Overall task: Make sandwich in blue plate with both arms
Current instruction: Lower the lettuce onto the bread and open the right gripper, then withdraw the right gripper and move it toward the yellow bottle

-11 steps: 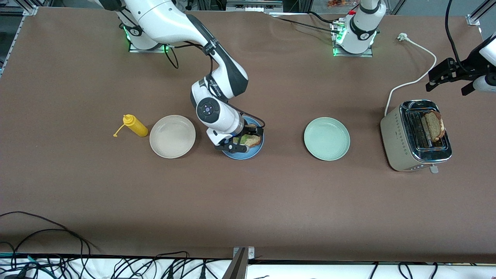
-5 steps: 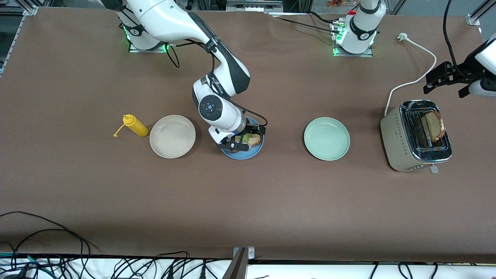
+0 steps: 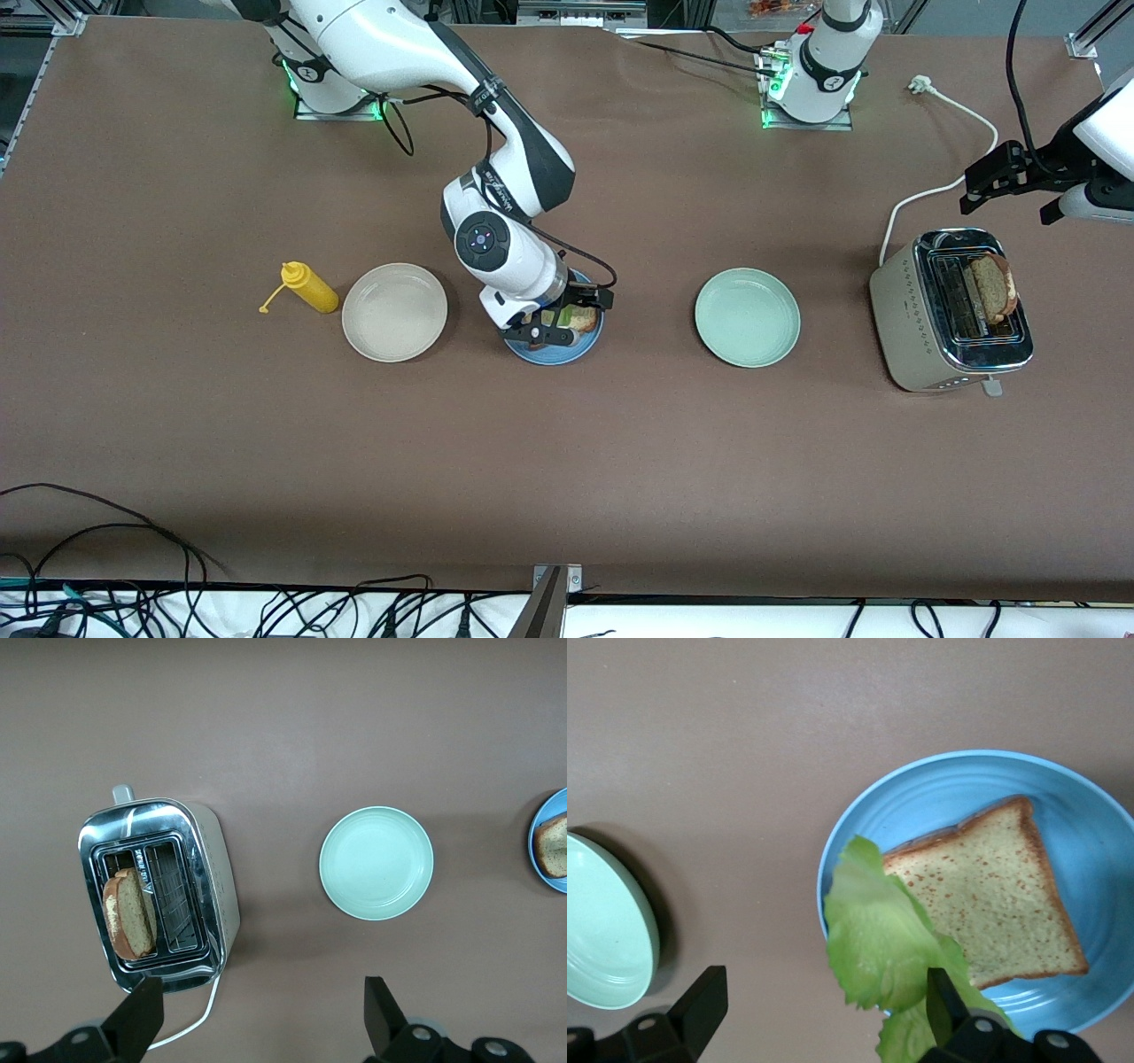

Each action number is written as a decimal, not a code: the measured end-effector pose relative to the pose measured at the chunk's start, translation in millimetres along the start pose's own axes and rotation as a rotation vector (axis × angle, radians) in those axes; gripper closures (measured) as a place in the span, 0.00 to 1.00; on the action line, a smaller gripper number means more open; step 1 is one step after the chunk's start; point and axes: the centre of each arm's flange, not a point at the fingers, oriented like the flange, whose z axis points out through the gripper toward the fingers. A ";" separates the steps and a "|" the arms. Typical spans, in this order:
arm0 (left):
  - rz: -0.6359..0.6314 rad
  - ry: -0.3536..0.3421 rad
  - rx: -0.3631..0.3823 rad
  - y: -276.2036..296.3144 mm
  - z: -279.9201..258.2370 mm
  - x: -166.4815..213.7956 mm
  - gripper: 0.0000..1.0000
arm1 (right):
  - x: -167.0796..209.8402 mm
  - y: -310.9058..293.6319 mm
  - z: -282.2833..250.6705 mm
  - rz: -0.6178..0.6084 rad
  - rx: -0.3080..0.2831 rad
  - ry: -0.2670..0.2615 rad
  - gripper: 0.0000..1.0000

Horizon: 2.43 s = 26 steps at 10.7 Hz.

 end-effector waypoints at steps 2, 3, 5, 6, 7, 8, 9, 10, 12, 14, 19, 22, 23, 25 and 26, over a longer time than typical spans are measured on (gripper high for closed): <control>0.000 0.002 0.000 0.0 -1.0 0.0 0.00 | -0.1 -4.0 -4.1 0.019 0.008 0.005 0.00; 0.000 0.002 0.000 0.0 -1.0 0.0 0.00 | 0.4 -5.4 -6.8 0.021 0.011 0.008 0.00; 0.000 0.002 0.000 -0.1 -1.0 0.1 0.00 | 1.5 -6.3 -12.0 0.020 0.011 0.010 0.00; 0.000 0.002 0.000 -0.1 -1.0 0.1 0.00 | 2.4 -3.8 -12.0 0.010 -0.010 0.011 0.00; 0.000 0.002 0.000 -0.1 -0.7 0.2 0.00 | 2.4 -0.8 -11.1 0.004 -0.034 0.002 0.00; 0.000 0.001 0.000 -0.2 -0.1 0.5 0.00 | 3.4 2.4 -11.9 0.003 -0.052 -0.005 0.00; 0.000 0.000 0.000 -0.2 0.4 0.8 0.00 | 5.3 7.1 -14.3 0.000 -0.079 -0.010 0.00; 0.000 -0.001 0.000 -0.2 0.6 0.9 0.00 | 6.5 11.9 -16.7 -0.012 -0.117 -0.012 0.00; 0.000 -0.001 0.000 -0.2 0.8 1.0 0.00 | 4.4 18.3 -18.7 -0.045 -0.195 -0.017 0.00; -0.001 -0.001 0.000 -0.5 0.8 1.0 0.00 | 3.0 19.3 -18.8 -0.053 -0.215 -0.021 0.00; -0.002 -0.002 0.000 -1.2 1.5 1.3 0.00 | -11.4 21.1 -39.9 -0.070 -0.297 -0.081 0.00; -0.002 -0.003 0.000 -1.3 1.5 1.3 0.00 | -20.4 22.0 -60.1 -0.072 -0.339 -0.107 0.00; -0.002 -0.003 0.000 -1.4 1.5 1.3 0.00 | -16.1 28.2 -64.6 -0.061 -0.361 -0.102 0.00; -0.002 -0.003 0.000 -1.4 1.5 1.3 0.00 | 12.0 50.5 -100.7 -0.005 -0.370 -0.042 0.00; -0.003 -0.003 0.000 -1.4 1.5 1.3 0.00 | 25.2 65.1 -128.2 0.031 -0.375 -0.017 0.00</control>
